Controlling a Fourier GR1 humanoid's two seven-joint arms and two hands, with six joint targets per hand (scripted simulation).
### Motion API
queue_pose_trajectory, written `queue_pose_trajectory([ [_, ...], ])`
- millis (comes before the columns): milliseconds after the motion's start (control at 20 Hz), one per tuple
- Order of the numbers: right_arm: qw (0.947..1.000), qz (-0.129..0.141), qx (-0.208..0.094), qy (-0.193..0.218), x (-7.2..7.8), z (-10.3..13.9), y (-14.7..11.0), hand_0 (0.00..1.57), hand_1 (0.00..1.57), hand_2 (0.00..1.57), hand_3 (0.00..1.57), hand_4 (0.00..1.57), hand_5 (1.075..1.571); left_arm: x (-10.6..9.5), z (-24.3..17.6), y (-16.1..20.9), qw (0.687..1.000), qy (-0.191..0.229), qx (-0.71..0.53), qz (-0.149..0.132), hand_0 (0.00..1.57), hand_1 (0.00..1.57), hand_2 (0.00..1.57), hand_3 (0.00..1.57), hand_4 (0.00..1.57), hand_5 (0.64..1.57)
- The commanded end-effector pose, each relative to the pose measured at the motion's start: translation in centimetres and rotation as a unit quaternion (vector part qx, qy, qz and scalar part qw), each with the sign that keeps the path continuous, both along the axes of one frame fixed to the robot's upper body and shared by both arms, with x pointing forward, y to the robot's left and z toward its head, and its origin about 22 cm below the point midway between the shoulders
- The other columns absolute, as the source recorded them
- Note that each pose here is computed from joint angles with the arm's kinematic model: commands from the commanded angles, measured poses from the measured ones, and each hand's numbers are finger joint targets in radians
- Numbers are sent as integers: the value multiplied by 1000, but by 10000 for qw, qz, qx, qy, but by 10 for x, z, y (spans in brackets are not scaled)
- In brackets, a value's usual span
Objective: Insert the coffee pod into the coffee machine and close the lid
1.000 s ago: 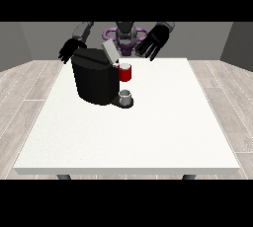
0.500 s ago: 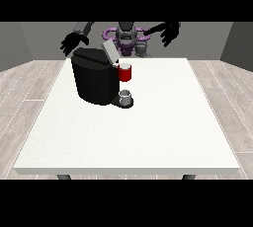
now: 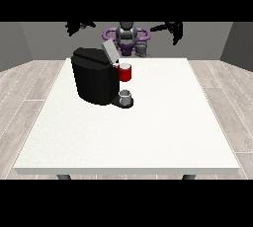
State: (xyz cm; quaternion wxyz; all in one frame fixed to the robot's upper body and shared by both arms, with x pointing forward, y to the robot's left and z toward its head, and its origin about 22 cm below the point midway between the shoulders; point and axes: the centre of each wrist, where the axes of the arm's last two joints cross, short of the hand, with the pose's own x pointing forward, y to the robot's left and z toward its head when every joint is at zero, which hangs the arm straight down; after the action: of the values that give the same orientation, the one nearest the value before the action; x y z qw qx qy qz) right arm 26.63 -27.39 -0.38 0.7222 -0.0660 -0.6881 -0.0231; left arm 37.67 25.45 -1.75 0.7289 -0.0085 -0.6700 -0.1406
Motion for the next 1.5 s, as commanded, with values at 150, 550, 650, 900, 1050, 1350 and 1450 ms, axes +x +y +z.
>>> queue_pose_trajectory([
  [150, 9983, 460, 7, -348, 4, 19, 1, 0, 0, 0, 0, 0, 1571, -23, -17, -2, 9977, 75, -673, 66, 0, 0, 0, 0, 0, 1571],
  [550, 9937, 870, -494, -500, 40, 54, 3, 0, 0, 0, 0, 239, 1571, -40, -21, -23, 9955, -111, -939, -110, 0, 0, 0, 0, 88, 1571],
  [650, 9918, 998, -417, -685, 41, 54, 27, 0, 0, 0, 0, 215, 1571, -37, -5, -24, 9953, -195, -944, -7, 0, 0, 0, 0, 222, 1571],
  [900, 9912, 1081, -423, -641, 54, 59, 16, 0, 0, 0, 0, 0, 1571, -56, -4, -11, 9941, -294, -1035, -98, 0, 0, 0, 0, 0, 1571],
  [1050, 9942, 835, -270, -625, 61, 51, 24, 0, 0, 0, 0, 0, 1571, -60, 3, -3, 9942, -351, -1017, -26, 0, 0, 0, 0, 0, 1571],
  [1350, 9947, 856, -88, -559, 75, 45, 22, 0, 0, 0, 0, 0, 1571, -72, 17, -29, 9937, -423, -1038, -70, 0, 0, 0, 0, 0, 1571],
  [1450, 9918, 1015, -121, -766, 87, 61, 18, 0, 0, 0, 0, 0, 1571, -67, 29, 2, 9937, -561, -971, 6, 0, 0, 0, 0, 0, 1571],
])
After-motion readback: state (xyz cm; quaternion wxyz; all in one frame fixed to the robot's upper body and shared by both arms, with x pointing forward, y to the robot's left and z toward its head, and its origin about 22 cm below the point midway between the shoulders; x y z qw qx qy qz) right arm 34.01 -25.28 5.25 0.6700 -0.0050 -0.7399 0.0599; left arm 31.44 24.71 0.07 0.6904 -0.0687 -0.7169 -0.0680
